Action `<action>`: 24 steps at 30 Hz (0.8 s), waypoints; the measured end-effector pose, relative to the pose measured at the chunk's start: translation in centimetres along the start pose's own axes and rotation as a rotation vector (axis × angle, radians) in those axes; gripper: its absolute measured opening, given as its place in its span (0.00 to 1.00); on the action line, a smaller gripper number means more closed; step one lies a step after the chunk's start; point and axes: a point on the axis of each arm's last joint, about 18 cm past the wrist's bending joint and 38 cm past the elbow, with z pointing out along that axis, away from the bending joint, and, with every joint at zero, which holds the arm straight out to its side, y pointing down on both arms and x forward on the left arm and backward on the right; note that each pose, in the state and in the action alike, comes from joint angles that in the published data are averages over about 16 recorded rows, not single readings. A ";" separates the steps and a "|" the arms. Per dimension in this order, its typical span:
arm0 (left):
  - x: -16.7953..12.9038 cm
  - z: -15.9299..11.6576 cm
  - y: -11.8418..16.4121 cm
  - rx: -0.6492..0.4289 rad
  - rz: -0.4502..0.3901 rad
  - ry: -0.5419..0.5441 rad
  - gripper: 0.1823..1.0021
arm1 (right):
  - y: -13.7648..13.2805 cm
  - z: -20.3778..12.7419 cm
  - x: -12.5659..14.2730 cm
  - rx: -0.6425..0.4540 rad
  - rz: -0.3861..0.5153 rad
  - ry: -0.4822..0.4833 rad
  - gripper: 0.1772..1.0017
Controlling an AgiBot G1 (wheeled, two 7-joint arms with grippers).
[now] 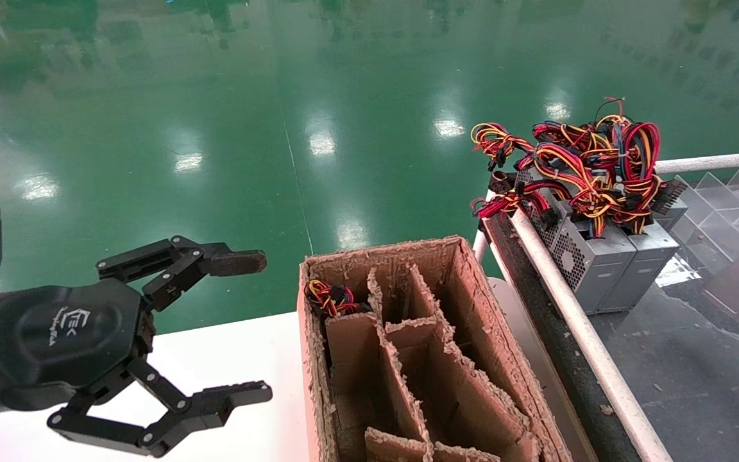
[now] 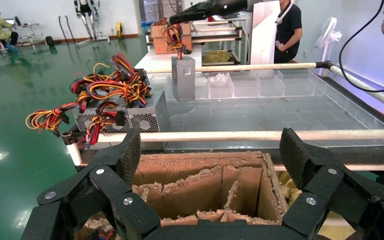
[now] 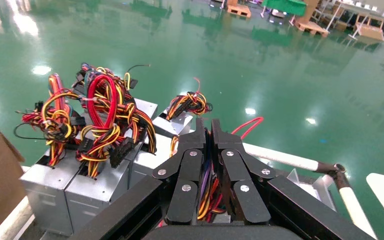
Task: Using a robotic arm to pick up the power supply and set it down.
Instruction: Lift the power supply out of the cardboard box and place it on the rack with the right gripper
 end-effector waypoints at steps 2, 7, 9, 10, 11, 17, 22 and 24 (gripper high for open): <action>0.0 0.0 0.0 0.000 0.000 0.000 1.00 | 0.5 0.8 -0.2 -0.009 0.008 0.002 0.04; 0.0 0.0 0.0 0.000 0.000 0.000 1.00 | 1.4 3.0 -0.9 -0.021 0.023 0.002 0.04; 0.0 0.0 0.0 0.000 0.000 0.000 1.00 | 1.6 3.9 -1.2 -0.023 0.028 0.000 0.04; 0.0 0.0 0.0 0.000 0.000 0.000 1.00 | 1.7 4.4 -1.4 -0.023 0.029 -0.001 0.04; 0.0 0.0 0.0 0.000 0.000 0.000 1.00 | 1.7 4.8 -1.6 -0.023 0.031 -0.002 0.04; 0.0 0.0 0.0 0.000 0.000 0.000 1.00 | 2.0 7.1 -2.5 -0.023 0.040 -0.006 0.04; 0.0 0.0 0.0 0.000 0.000 0.000 1.00 | 2.3 8.3 -3.1 -0.025 0.051 -0.011 0.04; 0.0 0.0 0.0 0.000 0.000 0.000 1.00 | 2.4 8.5 -3.3 -0.026 0.056 -0.013 0.04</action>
